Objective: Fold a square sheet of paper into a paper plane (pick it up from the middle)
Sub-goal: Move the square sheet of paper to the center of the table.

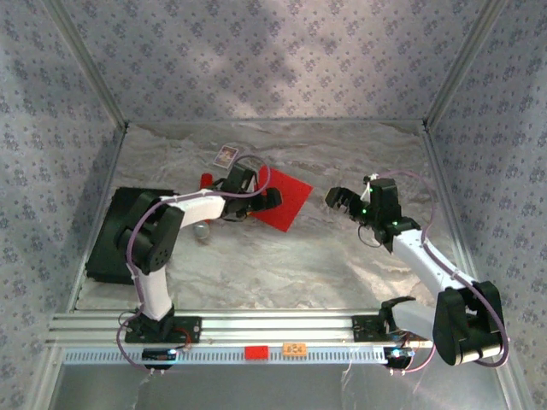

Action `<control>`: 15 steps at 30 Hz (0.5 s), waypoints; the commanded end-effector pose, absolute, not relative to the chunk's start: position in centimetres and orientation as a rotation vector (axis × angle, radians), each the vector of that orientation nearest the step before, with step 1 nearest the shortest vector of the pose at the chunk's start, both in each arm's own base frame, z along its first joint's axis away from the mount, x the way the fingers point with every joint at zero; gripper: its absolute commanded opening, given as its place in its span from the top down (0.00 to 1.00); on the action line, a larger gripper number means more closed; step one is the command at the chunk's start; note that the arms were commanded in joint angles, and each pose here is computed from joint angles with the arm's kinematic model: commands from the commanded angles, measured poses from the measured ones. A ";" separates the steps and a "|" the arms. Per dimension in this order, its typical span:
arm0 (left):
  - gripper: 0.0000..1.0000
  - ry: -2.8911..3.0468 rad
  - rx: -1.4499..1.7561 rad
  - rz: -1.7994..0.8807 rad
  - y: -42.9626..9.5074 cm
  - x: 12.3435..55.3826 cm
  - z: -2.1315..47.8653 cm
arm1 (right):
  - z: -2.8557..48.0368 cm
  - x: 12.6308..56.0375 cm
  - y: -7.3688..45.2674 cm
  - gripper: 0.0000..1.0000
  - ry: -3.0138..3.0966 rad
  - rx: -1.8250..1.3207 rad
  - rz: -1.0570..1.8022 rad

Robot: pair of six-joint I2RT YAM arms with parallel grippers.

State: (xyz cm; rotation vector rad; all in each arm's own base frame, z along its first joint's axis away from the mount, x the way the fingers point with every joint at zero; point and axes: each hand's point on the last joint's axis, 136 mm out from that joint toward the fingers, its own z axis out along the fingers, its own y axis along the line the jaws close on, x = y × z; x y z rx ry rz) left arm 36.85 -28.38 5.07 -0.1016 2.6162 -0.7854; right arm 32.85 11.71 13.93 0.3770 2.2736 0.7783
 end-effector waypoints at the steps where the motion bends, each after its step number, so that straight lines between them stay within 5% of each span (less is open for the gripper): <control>1: 0.00 2.617 -0.062 -0.748 -28.3 36.5 6.3 | 14.5 32.7 12.1 0.01 2.247 0.388 0.861; 15: 0.00 2.706 0.284 -0.846 -29.0 39.3 6.1 | 12.9 33.3 12.4 0.01 2.189 0.549 0.924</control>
